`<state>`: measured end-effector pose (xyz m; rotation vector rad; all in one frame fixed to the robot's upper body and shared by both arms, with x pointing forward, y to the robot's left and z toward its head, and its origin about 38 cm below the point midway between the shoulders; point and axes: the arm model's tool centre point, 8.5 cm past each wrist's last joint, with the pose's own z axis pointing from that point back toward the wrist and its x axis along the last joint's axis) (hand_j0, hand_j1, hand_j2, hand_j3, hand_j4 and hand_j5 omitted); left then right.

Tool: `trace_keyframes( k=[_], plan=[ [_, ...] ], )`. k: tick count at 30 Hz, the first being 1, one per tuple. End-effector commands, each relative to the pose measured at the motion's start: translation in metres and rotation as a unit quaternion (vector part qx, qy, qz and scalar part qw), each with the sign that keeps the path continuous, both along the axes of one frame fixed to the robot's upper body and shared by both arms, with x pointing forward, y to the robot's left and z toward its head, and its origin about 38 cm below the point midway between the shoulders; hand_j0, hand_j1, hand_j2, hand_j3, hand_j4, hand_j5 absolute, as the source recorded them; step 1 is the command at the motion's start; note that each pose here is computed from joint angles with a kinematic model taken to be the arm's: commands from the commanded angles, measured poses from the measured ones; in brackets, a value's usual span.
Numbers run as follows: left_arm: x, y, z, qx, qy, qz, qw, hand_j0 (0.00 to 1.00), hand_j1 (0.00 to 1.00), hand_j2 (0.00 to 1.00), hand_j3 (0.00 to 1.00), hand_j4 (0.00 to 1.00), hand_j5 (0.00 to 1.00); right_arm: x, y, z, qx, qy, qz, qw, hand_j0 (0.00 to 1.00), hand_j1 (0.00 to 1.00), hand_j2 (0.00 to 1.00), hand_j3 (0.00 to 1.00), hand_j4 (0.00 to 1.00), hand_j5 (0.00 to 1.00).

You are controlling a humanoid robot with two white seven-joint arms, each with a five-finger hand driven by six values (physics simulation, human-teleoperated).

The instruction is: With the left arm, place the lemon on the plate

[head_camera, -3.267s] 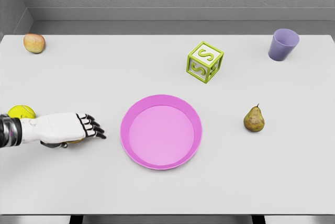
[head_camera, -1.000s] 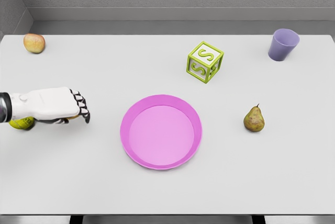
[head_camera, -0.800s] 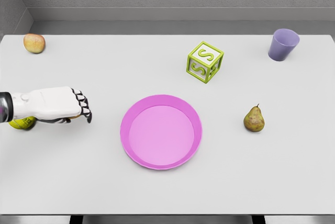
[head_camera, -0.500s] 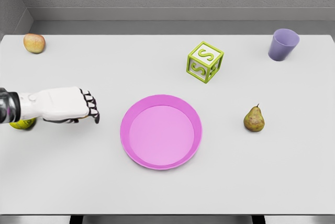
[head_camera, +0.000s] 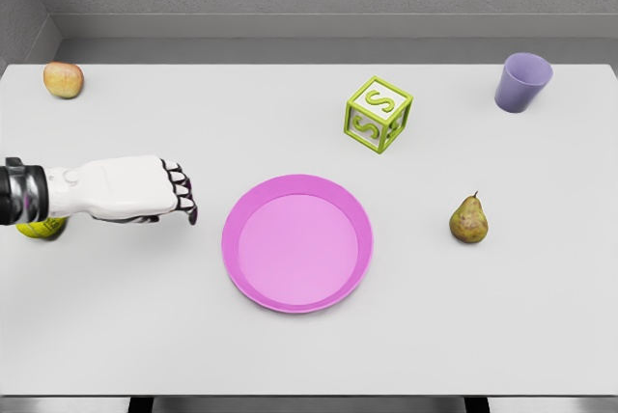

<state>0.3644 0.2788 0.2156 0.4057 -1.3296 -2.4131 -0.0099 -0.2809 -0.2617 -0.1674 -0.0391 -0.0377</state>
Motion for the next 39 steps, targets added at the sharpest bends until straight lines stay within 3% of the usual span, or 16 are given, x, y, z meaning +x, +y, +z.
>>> trace_keyframes(
  k=[1, 15, 39],
  plan=[
    [0.000, -0.004, 0.000, -0.006, 0.001, -0.003, 1.0000, 0.60, 0.60, 0.60, 0.60, 0.60, 0.60, 0.000, 0.000, 0.000, 0.000, 0.000, 0.000, 1.0000, 1.00, 1.00, 1.00, 1.00, 1.00, 1.00],
    [0.005, -0.041, 0.000, -0.020, -0.002, -0.046, 0.9988, 0.60, 0.60, 0.60, 0.60, 0.60, 0.60, 0.000, 0.000, 0.000, 0.000, 0.000, 0.000, 1.0000, 1.00, 1.00, 1.00, 1.00, 1.00, 1.00],
    [0.007, -0.097, -0.002, -0.012, 0.004, -0.117, 0.9930, 0.60, 0.60, 0.60, 0.60, 0.60, 0.60, 0.000, 0.000, 0.000, 0.000, 0.000, 0.000, 1.0000, 1.00, 1.00, 1.00, 1.00, 1.00, 1.00]
  ],
)
